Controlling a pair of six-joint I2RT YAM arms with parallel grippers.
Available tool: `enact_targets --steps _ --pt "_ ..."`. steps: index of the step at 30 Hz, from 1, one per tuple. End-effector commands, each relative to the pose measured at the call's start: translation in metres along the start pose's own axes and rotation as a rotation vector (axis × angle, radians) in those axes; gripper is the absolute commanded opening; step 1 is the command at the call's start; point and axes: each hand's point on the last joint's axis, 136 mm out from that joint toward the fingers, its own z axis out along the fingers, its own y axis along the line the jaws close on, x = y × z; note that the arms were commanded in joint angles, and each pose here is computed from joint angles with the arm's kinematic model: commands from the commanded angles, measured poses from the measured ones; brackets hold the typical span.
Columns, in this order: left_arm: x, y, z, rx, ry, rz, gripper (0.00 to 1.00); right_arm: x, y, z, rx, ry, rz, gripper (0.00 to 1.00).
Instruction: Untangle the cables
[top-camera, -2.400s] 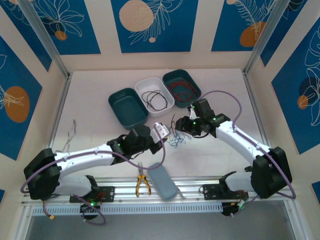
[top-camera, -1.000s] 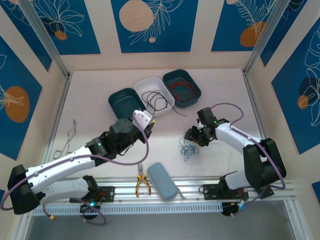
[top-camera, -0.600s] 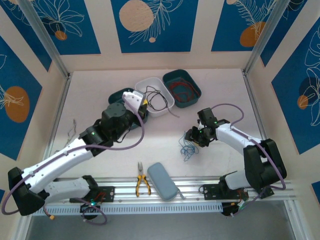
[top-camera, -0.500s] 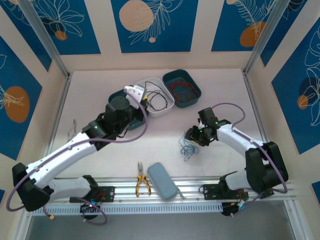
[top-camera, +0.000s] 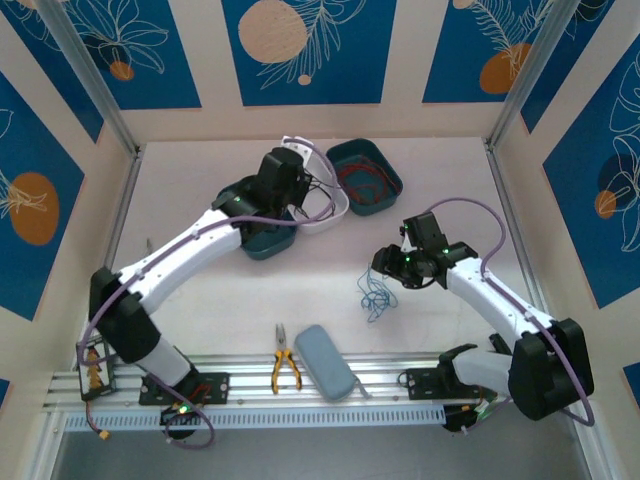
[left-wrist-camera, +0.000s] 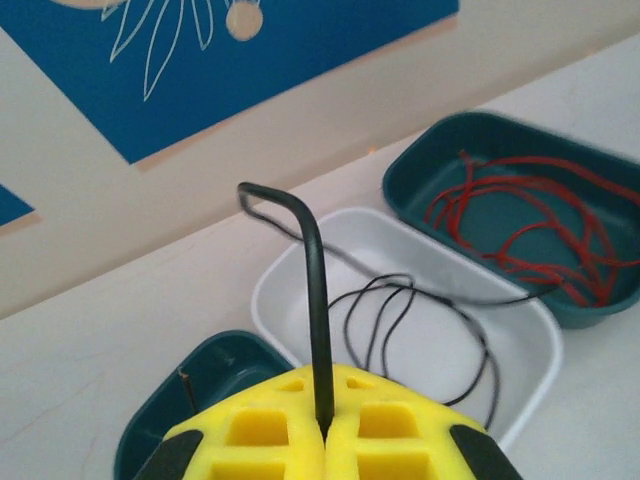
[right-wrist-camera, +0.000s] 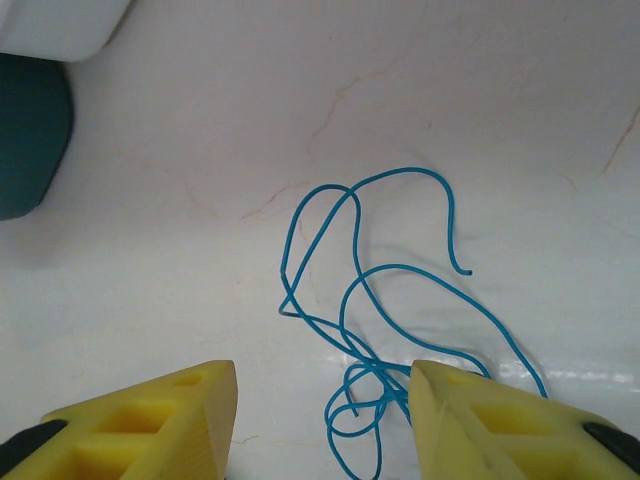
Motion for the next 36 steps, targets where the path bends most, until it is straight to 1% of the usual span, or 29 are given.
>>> enact_targets --steps 1,7,12,15,18,22,28,33,36 --pt "0.006 0.021 0.017 -0.103 0.079 0.092 0.00 -0.003 0.004 -0.015 0.010 -0.028 -0.025 0.50" --pt "0.016 0.022 0.045 -0.136 0.161 0.196 0.00 -0.005 0.005 -0.023 0.006 -0.049 -0.029 0.51" --pt "0.025 0.024 0.057 -0.175 0.229 0.297 0.00 -0.005 0.004 -0.026 0.010 -0.058 -0.027 0.51" --pt "0.030 0.020 0.063 -0.159 0.256 0.345 0.00 -0.005 0.004 -0.026 0.014 -0.058 -0.028 0.51" --pt "0.036 0.009 0.071 -0.114 0.278 0.373 0.00 -0.007 0.004 -0.028 0.016 -0.064 -0.027 0.51" --pt "0.042 -0.003 0.083 -0.094 0.312 0.425 0.00 -0.008 0.005 -0.028 0.015 -0.065 -0.026 0.51" --pt "0.045 -0.032 0.098 -0.024 0.336 0.427 0.00 -0.008 0.003 -0.030 0.023 -0.065 -0.022 0.51" --pt "0.044 -0.059 0.107 0.048 0.336 0.394 0.00 -0.007 0.003 -0.031 0.021 -0.069 -0.021 0.51" --pt "0.047 -0.073 0.113 0.078 0.334 0.405 0.00 -0.006 0.001 -0.032 0.022 -0.071 -0.017 0.51"
